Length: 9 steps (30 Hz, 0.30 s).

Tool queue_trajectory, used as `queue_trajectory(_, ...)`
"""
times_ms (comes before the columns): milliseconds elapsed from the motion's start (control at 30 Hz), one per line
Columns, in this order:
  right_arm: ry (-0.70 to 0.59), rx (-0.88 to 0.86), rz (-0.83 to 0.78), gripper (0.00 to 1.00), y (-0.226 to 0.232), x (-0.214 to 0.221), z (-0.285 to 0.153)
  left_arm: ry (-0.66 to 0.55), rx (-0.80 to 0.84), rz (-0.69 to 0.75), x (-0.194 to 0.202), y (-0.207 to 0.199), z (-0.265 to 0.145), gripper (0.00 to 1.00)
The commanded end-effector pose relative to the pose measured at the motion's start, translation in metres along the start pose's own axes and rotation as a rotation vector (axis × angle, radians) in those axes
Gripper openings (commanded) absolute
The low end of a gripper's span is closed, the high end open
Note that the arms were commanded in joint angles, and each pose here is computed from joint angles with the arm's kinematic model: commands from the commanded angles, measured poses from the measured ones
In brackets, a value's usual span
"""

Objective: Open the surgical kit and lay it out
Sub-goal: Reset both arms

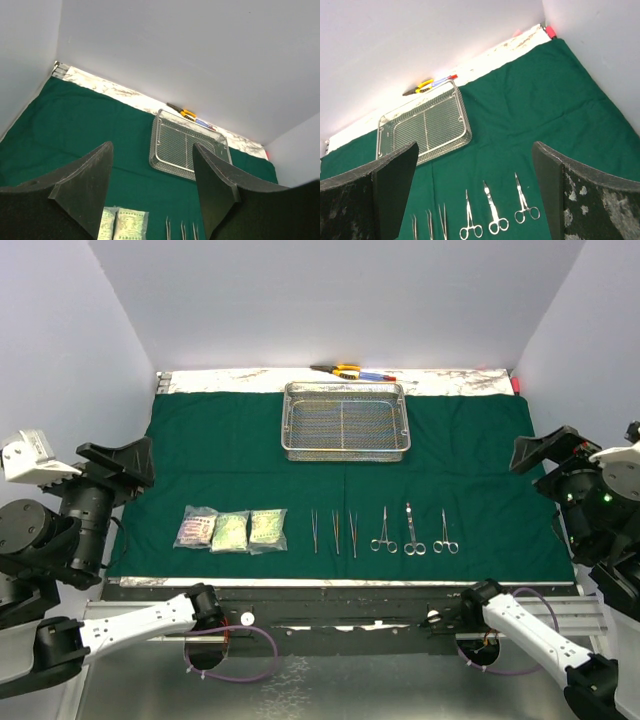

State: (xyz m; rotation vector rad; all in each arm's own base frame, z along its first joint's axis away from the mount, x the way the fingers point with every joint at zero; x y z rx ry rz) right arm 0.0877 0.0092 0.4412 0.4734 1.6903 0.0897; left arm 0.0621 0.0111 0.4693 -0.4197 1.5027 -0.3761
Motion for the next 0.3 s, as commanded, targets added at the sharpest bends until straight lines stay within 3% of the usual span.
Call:
queue_trajectory(0, -0.058, 0.025, 0.001, 1.0, -0.0077, -0.0094, -0.008, -0.018, -0.046, 0.031, -0.004, 0.0154, -0.0048, 0.66)
queue_trajectory(267, -0.046, 0.014, 0.006, 1.0, -0.0077, -0.0067, -0.0085, -0.011, -0.034, 0.022, -0.0008, 0.0159, -0.0055, 0.71)
Point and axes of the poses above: each gripper's point midway between its finger pads, its own z axis out along the fingers, its own y axis along the line the jaws close on, x = y × z, the point moved 10 cm from there along -z, back along the fingers, and after that the axes turned 2 degrees about -z, right-handed, at the moved point
